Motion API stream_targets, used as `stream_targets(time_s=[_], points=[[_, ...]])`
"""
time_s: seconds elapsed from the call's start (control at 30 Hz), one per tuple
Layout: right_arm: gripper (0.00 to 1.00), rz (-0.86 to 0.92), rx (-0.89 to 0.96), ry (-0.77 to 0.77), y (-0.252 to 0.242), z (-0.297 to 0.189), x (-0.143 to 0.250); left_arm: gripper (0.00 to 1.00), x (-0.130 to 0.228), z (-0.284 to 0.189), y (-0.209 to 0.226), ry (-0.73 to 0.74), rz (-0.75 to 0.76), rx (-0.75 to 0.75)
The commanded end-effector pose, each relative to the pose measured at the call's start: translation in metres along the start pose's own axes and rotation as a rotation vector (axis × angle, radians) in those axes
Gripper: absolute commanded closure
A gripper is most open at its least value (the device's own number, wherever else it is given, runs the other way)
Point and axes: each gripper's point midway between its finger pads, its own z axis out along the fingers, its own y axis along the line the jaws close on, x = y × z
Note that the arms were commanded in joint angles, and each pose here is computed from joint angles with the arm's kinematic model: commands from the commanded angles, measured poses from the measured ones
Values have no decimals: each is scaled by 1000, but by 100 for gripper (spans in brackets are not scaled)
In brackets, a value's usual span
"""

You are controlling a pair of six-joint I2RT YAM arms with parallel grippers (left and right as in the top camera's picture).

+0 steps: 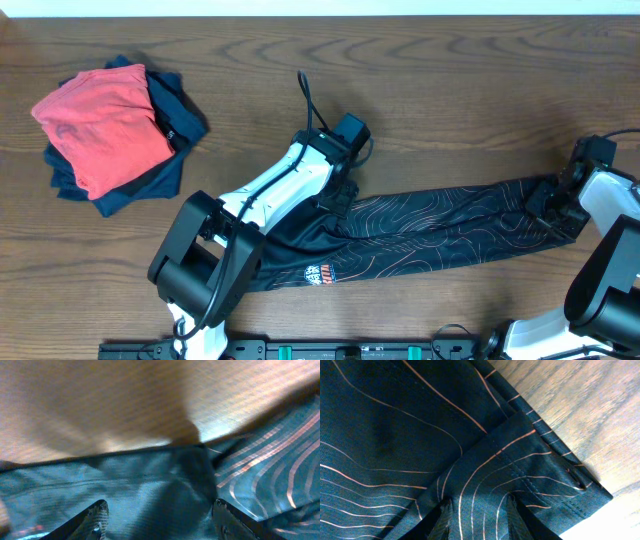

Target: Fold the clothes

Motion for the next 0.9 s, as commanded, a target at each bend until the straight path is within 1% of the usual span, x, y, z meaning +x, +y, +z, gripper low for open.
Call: stream_targets(time_s=[0.0,0.17,0.33,0.57,0.67,0.87], points=[[65,-4,10,58,-4,15,16,32,-9,-1,12,-29,8,-80],[65,-3,10,58,-4,15,16,31,-18,-6,10,-58,-7,-73],[65,-4,10,58,-4,15,16,31,-19,-6,9,-61,-6,-67],[65,-4,10,58,-4,15,16,30,-20,-6,-11,-59,-1,50],[65,-3,10,58,-4,15,16,30,-17,-6,-21,-46,28,108],[65,-4,10,58,-4,15,16,29,-10,-4,-22,-20,80,116]])
